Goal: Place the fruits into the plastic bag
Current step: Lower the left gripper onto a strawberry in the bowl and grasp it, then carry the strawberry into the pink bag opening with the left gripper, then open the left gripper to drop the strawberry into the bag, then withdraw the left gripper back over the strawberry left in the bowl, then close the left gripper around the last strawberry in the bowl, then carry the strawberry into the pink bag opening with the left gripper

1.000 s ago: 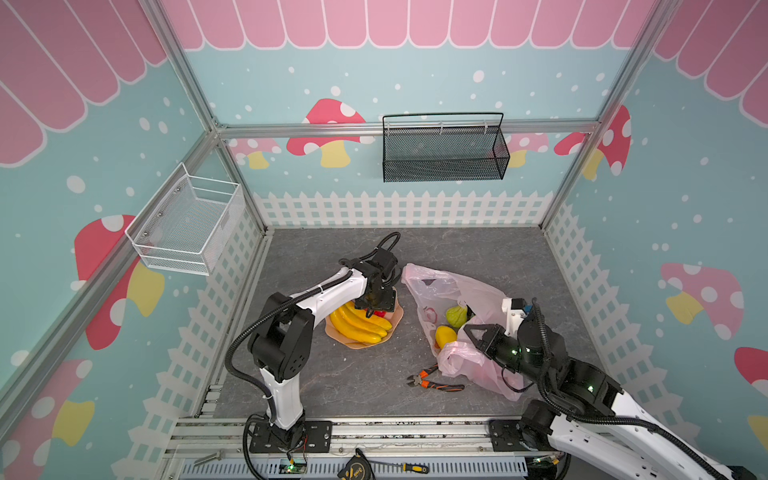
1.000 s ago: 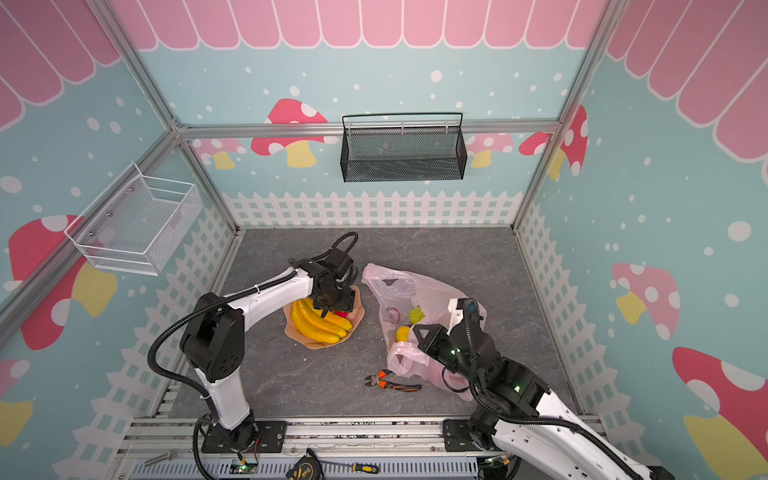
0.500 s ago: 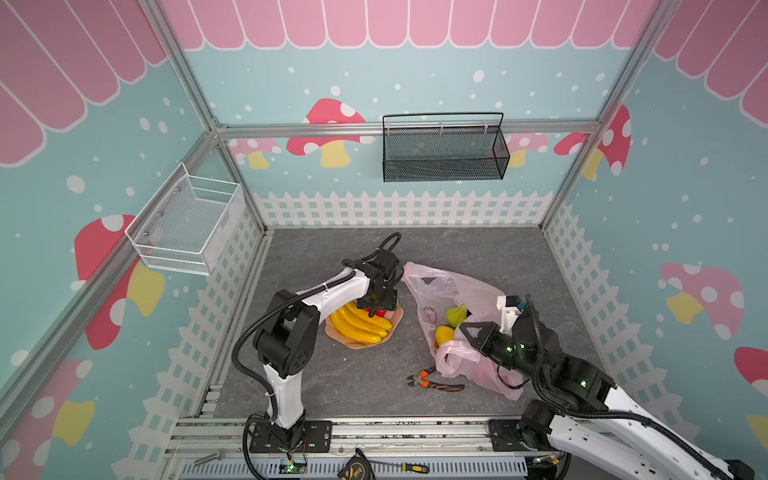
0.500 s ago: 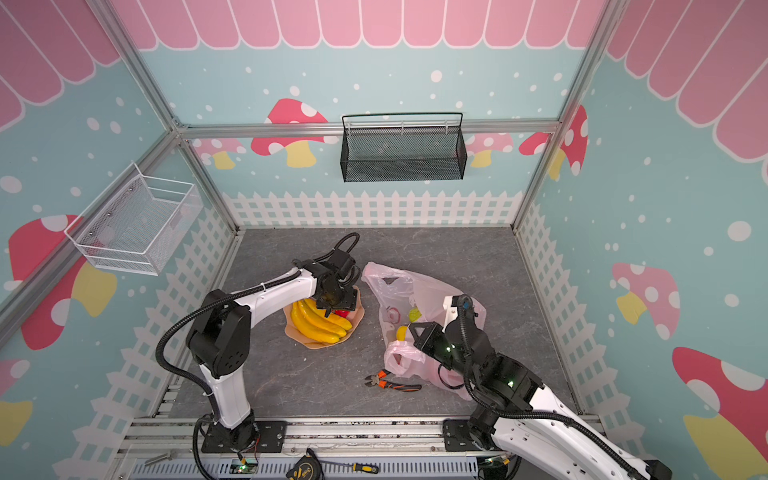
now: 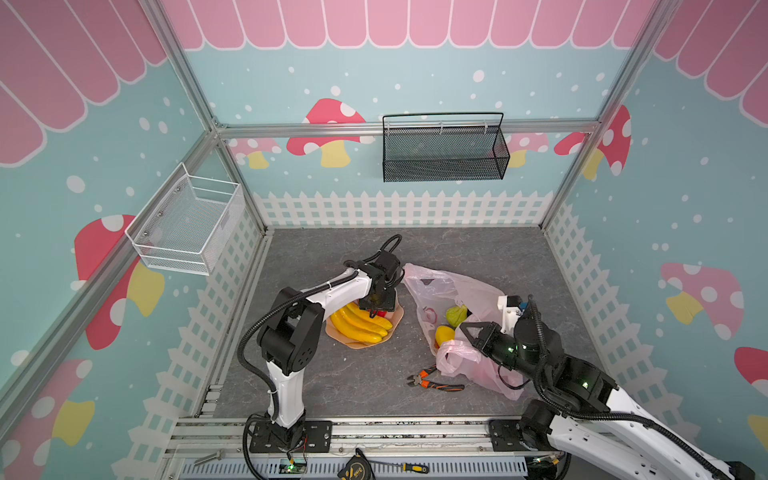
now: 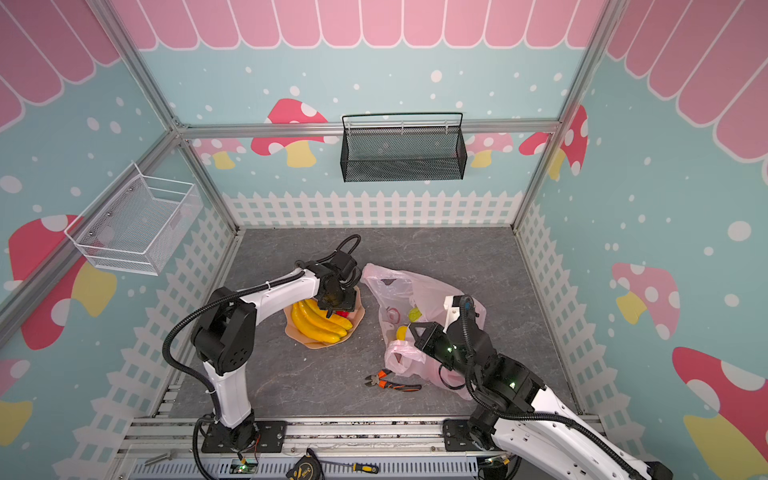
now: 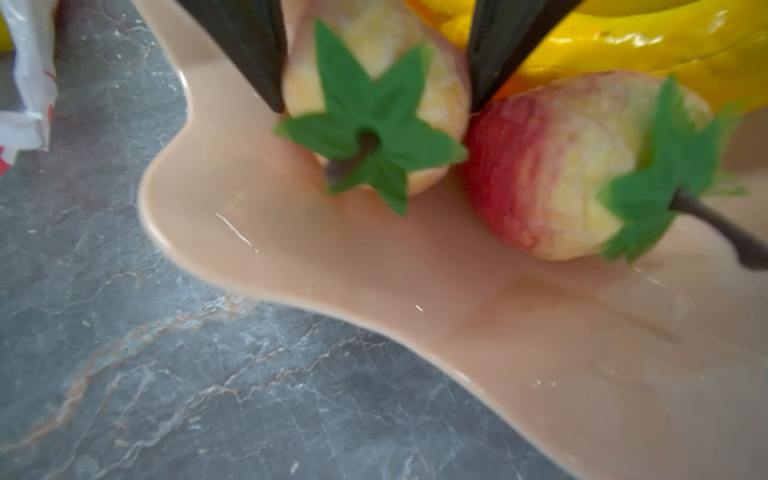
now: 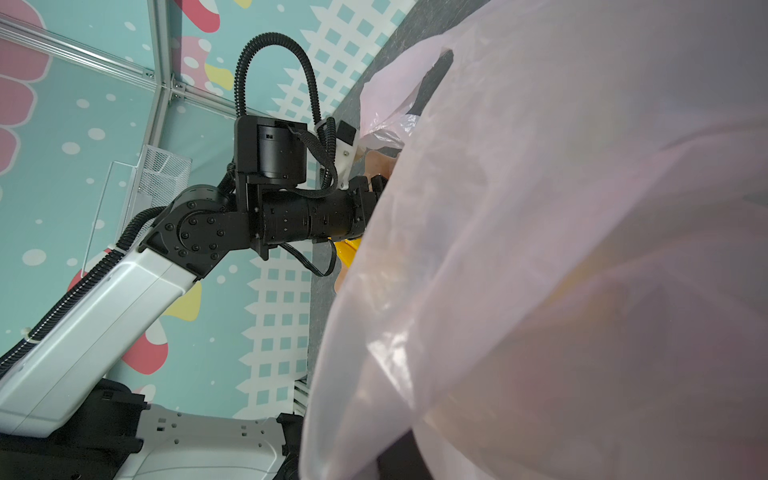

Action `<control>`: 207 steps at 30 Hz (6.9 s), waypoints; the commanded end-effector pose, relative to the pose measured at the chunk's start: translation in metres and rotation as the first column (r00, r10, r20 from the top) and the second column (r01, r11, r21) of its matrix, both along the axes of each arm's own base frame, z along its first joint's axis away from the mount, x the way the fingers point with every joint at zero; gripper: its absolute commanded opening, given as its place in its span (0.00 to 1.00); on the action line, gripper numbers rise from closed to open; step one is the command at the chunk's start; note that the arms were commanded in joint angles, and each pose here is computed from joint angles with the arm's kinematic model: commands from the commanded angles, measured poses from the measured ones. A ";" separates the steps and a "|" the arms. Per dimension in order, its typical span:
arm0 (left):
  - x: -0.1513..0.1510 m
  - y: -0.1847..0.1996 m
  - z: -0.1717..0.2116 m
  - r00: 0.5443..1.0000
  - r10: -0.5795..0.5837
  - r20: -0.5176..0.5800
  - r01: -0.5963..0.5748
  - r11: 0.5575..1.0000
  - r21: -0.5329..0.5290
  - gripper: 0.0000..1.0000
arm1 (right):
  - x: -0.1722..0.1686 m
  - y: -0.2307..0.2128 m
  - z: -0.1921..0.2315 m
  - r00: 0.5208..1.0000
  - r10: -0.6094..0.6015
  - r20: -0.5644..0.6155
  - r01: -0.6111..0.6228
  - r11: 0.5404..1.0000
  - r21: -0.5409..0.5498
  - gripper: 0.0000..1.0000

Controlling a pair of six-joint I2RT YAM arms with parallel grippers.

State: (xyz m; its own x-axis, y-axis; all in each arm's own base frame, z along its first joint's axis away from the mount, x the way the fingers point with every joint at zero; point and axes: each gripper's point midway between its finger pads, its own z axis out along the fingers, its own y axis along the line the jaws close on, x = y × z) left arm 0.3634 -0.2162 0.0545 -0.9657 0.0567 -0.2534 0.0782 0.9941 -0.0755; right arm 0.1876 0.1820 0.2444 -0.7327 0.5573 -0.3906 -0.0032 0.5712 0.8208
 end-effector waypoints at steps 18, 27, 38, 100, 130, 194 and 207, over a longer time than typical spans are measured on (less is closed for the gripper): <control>-0.015 -0.003 0.101 0.986 0.015 0.169 0.014 0.985 -0.172 0.52 | -0.002 -0.002 0.014 1.000 0.001 0.027 -0.002 1.000 0.027 0.01; -0.056 -0.041 0.147 0.995 -0.022 0.092 0.065 0.870 -0.488 0.48 | -0.003 -0.005 0.014 1.000 -0.004 0.027 0.004 1.000 0.027 0.01; -0.098 -0.105 0.154 0.995 -0.079 -0.060 0.009 0.672 -0.741 0.46 | -0.003 -0.005 0.012 1.000 -0.003 0.025 0.003 1.000 0.025 0.01; -0.105 -0.223 0.125 0.981 -0.128 -0.147 -0.008 0.730 -0.684 1.00 | -0.005 -0.003 0.010 0.999 0.013 0.042 -0.015 0.999 0.045 0.01; -0.057 0.008 0.126 0.994 0.102 0.041 -0.089 0.965 -0.245 0.98 | -0.004 -0.005 0.014 0.999 0.000 0.040 -0.001 0.999 0.034 0.01; 0.020 0.034 0.033 0.962 0.265 0.068 -0.255 0.958 -0.129 0.44 | 0.000 -0.002 0.017 0.999 -0.004 0.035 0.003 1.000 0.024 0.01; 0.000 0.010 0.112 0.974 0.174 0.147 -0.119 0.939 -0.324 0.40 | 0.000 -0.004 0.018 0.999 -0.009 0.039 0.008 1.000 0.028 0.01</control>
State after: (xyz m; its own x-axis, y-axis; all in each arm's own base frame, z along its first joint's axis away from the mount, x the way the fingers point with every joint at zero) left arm 0.3761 -0.1911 0.1509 -0.8865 -0.2355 -0.3983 -0.1063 0.9415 -0.3199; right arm 0.1863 0.1821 0.2498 -0.7324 0.5543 -0.3955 -0.0187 0.5642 0.8254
